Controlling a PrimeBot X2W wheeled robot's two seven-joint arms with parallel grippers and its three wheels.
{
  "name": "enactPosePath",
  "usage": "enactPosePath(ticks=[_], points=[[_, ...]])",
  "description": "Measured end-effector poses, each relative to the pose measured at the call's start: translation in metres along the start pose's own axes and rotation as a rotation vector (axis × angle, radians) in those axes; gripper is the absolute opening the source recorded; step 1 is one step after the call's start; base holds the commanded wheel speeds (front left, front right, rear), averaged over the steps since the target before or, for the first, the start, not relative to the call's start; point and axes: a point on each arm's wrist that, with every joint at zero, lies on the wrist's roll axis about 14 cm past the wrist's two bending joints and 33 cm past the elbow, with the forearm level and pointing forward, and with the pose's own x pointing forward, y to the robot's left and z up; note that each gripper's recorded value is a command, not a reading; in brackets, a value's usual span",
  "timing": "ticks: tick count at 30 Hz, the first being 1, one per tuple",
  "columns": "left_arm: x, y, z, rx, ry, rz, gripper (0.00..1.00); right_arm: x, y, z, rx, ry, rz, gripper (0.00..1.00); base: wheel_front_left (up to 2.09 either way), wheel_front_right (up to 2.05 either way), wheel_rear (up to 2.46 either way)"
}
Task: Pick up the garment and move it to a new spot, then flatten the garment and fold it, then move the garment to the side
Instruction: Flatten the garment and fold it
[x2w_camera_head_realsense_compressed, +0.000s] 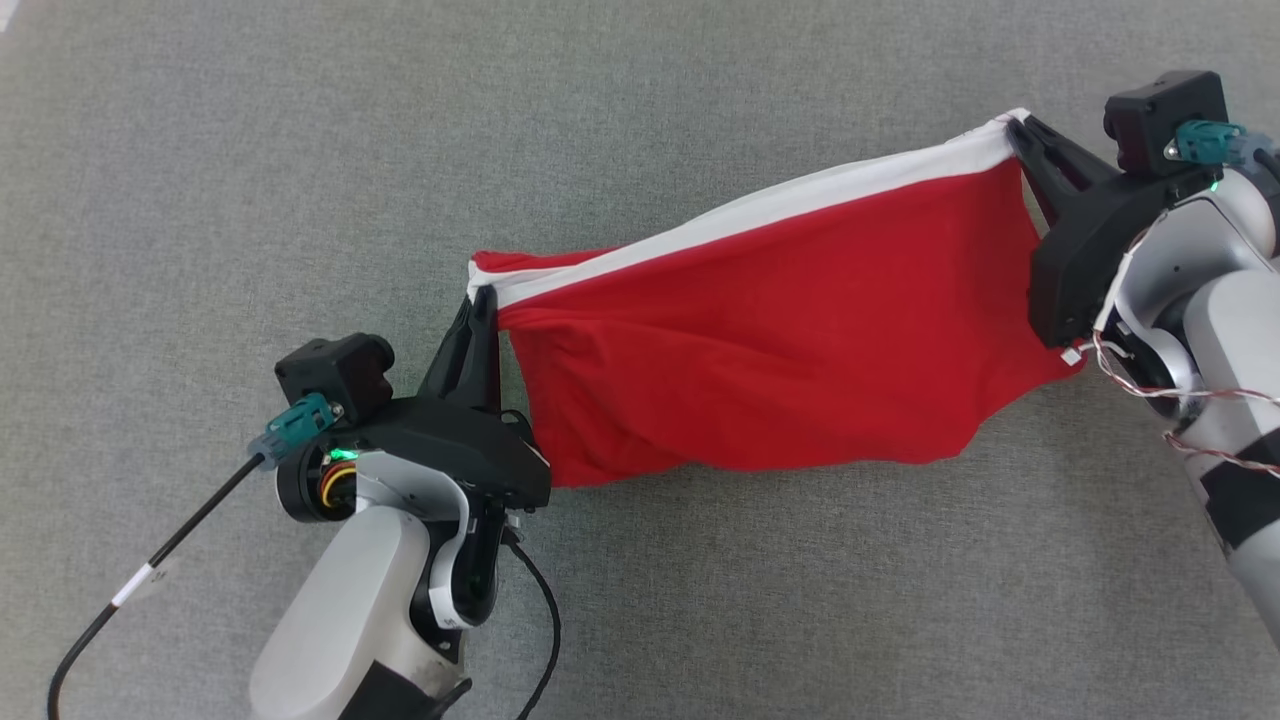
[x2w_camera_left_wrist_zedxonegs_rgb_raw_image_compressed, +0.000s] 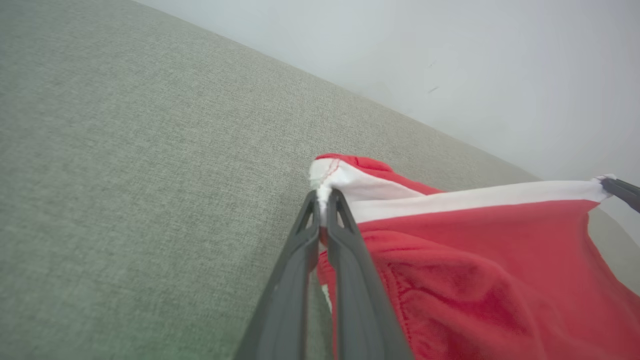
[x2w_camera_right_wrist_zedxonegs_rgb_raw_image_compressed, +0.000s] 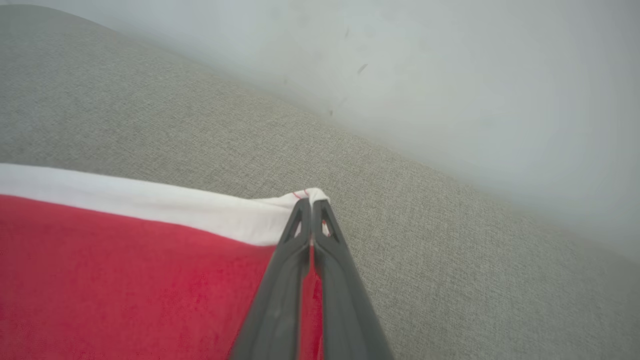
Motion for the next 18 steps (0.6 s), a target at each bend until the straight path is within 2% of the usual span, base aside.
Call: enactPosePath(ticks=[1,2,3,4,5,14,18], points=[[0.001,0.001,0.0,0.003,-0.001,0.001,0.39,0.003,0.0,0.0,-0.001,-0.001,0.0,0.0,0.0,0.0,0.0],[0.002,0.001,0.0,0.006,-0.002,0.004,0.5,0.005,0.001,0.0,0.002,-0.006,0.0,0.0,0.0,0.0,0.0],[0.003,0.002,0.002,0.016,-0.01,0.006,1.0,0.007,0.001,0.0,0.005,-0.01,-0.001,0.0,0.0,0.0,0.0],[0.004,0.002,0.004,0.024,-0.019,0.006,1.0,0.008,0.002,0.001,0.005,-0.014,-0.002,0.21,0.0,0.0,0.0],[0.005,0.001,0.007,0.029,-0.028,0.006,1.0,0.009,0.002,0.001,0.007,-0.017,-0.003,1.0,0.0,0.0,0.0],[-0.006,-0.006,0.024,0.069,-0.122,-0.017,1.0,0.0,-0.001,0.018,0.043,-0.078,-0.02,1.0,0.0,0.0,0.0],[-0.023,0.007,0.03,0.116,-0.164,0.026,1.0,-0.012,-0.01,0.021,0.119,-0.078,-0.047,1.0,0.0,0.0,0.0]])
